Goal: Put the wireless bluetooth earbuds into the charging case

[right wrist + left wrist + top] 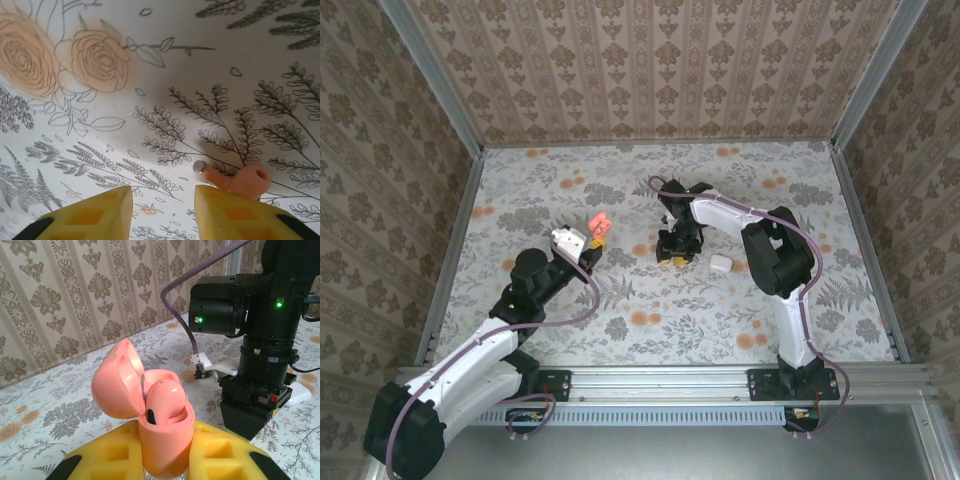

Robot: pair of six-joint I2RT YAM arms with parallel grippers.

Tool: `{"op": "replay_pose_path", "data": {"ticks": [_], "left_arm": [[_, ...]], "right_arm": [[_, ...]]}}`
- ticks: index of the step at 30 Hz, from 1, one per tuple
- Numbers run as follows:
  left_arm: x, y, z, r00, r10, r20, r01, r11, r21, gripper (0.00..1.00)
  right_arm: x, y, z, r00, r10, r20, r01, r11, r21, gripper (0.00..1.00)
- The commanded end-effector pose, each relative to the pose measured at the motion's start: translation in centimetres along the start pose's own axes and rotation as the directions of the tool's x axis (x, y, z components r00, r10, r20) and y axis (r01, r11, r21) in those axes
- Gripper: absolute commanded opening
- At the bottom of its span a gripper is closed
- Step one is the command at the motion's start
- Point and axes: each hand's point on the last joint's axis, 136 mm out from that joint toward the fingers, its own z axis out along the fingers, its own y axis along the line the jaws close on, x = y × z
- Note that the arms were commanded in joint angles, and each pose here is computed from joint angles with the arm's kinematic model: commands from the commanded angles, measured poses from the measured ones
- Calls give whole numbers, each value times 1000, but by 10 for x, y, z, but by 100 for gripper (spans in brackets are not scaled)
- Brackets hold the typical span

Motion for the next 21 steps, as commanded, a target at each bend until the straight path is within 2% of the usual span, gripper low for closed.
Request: {"op": "replay_pose_path", "data": {"ticks": [1,8,13,17,21], "left_arm": [[-2,1,-3,1000,-11,17,11,1000,-7,8],[-2,2,-4,1000,7,11,-7,1000,-7,7],[-1,2,-4,1000,9,11,-9,1000,-7,8],[-2,2,-2,1000,5,10,-5,1000,-1,8],[-2,1,-1,1000,9,8,-9,1000,8,8]], "right_arm": [[-5,-9,-14,993,107,59,-108,994,20,40],[-15,-11,-17,984,140,112,-144,989,34,39],[-9,-4,-41,980,137,141,-140,990,10,39],[0,-14,-56,965,198,173,-204,979,19,40],[9,-33,-51,938,309,154,-318,948,32,40]]}}
